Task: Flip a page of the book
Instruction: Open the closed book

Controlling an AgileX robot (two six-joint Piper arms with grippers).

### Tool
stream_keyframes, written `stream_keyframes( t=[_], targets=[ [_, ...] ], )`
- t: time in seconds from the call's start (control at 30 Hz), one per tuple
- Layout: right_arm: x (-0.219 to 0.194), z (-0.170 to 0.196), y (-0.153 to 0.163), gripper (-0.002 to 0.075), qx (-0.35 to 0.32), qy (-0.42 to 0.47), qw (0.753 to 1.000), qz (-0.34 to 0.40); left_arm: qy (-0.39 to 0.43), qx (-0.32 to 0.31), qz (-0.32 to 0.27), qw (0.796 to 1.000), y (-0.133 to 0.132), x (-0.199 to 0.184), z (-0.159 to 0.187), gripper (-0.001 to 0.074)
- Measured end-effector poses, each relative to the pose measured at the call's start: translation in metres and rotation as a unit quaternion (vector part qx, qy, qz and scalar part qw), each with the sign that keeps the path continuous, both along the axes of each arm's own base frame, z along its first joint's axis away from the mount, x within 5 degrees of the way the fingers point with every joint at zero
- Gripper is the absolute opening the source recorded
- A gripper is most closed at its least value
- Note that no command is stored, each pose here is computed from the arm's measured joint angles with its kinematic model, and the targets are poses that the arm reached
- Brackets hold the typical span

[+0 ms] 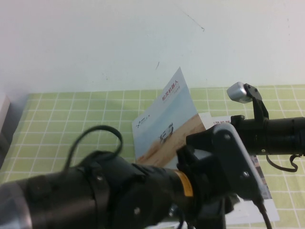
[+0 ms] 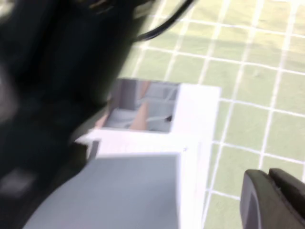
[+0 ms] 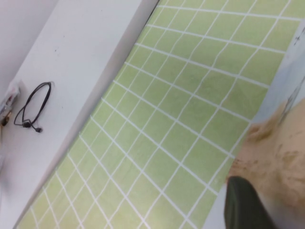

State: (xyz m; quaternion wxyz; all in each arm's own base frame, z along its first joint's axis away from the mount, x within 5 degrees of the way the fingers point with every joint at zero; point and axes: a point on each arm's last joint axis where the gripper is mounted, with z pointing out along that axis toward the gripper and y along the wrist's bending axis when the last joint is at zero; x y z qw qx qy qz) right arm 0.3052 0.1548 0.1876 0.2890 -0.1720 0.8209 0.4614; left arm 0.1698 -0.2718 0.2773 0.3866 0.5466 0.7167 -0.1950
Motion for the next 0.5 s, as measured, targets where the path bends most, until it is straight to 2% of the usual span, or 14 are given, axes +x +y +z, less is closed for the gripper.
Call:
stream_keyframes(
  t=[0.27, 0.5],
  targets=[
    [0.0, 0.0, 0.0, 0.0173, -0.001, -0.002, 1.0, 0.001, -0.012, 0.029, -0.038, 0.999, -0.024, -0.008, -0.028, -0.0003],
    [0.0, 0.0, 0.0, 0.0173, -0.005, -0.013, 1.0, 0.006, -0.005, 0.086, -0.052, 0.995, -0.034, 0.0, -0.066, -0.0003]
  ],
)
